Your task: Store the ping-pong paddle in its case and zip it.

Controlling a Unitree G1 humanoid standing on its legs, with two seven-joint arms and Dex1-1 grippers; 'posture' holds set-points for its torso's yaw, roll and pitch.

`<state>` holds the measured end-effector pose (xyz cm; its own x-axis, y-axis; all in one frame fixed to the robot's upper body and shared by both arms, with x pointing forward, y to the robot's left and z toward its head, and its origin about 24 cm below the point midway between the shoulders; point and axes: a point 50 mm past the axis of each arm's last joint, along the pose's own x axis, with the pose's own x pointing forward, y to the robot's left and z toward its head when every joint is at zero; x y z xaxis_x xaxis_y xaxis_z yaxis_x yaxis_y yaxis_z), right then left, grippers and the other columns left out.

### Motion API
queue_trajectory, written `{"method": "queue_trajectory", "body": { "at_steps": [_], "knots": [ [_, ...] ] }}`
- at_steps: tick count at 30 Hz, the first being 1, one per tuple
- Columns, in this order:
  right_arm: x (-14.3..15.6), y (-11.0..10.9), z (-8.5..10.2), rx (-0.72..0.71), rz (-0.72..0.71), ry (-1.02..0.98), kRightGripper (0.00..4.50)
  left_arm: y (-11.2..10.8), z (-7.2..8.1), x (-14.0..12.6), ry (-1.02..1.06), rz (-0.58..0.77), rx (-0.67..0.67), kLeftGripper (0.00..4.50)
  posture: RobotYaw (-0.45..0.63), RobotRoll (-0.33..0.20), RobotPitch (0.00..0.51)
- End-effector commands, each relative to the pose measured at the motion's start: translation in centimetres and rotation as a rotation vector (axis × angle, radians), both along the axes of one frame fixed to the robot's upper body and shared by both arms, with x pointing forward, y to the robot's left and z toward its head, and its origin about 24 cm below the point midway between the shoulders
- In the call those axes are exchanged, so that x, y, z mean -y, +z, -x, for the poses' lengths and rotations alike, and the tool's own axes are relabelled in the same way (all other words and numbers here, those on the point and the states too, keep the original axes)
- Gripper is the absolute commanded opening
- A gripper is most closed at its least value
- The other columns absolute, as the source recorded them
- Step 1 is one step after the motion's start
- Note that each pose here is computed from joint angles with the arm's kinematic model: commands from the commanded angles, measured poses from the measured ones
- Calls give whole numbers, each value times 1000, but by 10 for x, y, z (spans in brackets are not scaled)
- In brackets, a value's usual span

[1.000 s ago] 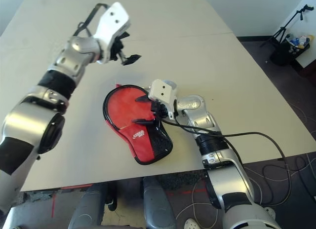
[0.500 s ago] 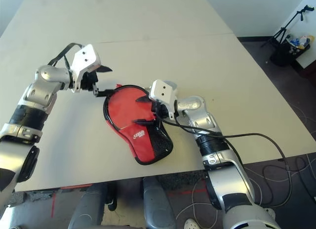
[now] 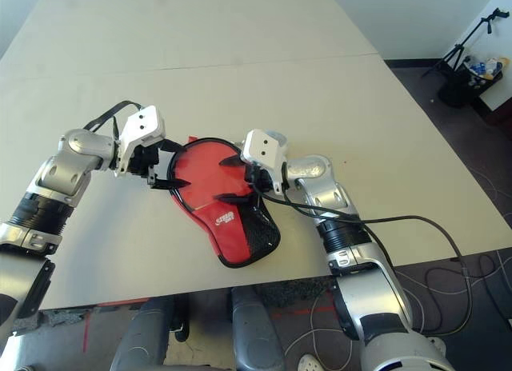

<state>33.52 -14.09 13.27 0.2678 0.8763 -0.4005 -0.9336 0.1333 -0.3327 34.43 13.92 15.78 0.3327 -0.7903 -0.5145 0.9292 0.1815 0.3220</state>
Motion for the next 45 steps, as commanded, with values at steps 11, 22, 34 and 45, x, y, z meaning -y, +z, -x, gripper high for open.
{"method": "queue_trajectory", "body": {
  "at_steps": [11, 22, 34, 45],
  "knots": [
    [8, 2, 7, -98, 3, -10, 4500, -30, 6, 7, 10, -72, -62, 4475, -57, 0, 206],
    [20, 71, 23, -122, -143, 86, 4500, -32, 6, 12, 0, -73, -80, 4475, -78, 0, 208],
    [77, 96, -10, -49, -72, -201, 4500, -32, 8, 13, 0, -73, -94, 4475, -74, 0, 212],
    [108, 59, -10, -200, 81, -284, 4500, -31, 8, 13, 1, -71, -95, 4475, -71, 0, 210]
  ]
}}
